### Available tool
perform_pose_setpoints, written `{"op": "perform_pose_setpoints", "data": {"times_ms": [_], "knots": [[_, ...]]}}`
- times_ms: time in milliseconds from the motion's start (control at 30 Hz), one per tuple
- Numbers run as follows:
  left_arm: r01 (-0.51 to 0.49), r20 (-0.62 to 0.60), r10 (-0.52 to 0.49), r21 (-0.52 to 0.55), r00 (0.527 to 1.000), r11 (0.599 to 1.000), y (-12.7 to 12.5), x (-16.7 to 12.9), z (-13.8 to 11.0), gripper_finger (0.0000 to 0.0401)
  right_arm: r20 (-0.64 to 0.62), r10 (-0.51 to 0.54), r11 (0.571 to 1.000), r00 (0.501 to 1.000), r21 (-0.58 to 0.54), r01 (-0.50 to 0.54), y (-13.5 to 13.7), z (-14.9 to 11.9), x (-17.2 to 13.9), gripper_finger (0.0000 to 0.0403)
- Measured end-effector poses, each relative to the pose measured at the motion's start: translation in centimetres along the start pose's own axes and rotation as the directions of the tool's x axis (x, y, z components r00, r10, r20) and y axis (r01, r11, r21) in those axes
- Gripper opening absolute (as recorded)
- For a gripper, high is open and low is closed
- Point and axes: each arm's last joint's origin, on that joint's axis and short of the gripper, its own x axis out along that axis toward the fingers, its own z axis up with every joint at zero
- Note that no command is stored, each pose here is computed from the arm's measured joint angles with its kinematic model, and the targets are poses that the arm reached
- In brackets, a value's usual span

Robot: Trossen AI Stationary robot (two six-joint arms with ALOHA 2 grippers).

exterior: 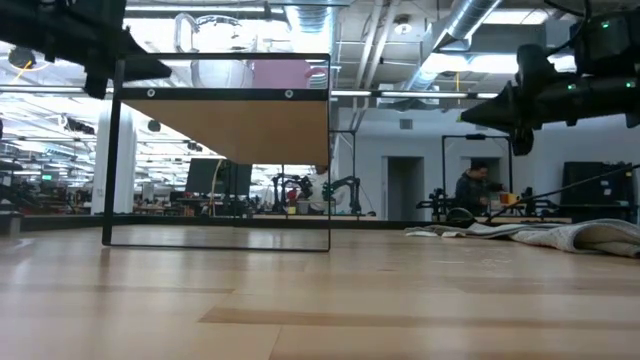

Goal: Stack small to large cups/mugs on shelf
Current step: Return to Home Position

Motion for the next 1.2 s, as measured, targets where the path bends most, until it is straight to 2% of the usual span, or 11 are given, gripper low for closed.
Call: {"op": "perform_pose_setpoints", "data": {"times_ms": [333,600,1000,1200], "knots": [[-0.046,-0.009,0.046,0.006,0.999,0.999,0.4,0.3,-2.0,0.0005,0.015,0.002,1.000,1.000,0.006,-0.002,-0.3,-0.9,-0.5,0.0006],[-0.021,0.047,0.025,-0.081,0.999,0.997,1.3,-0.4,-3.7,0.0000,0.015,0.002,1.000,1.000,0.003,-0.002,-0.3,-1.0,-0.5,0.0006],[-0.046,0.005,0.046,-0.074,0.999,0.996,1.4,0.0,-5.1,0.0000,0.004,-0.013,0.999,1.000,-0.033,0.013,-0.4,-1.1,-0.5,0.0006],[0.001,-0.019,-0.003,-0.098,1.000,0.995,1.3,0.3,-6.3,0.0000,-0.027,0.006,1.000,1.000,-0.029,-0.007,-0.4,-1.3,-0.5,0.0006]]}}
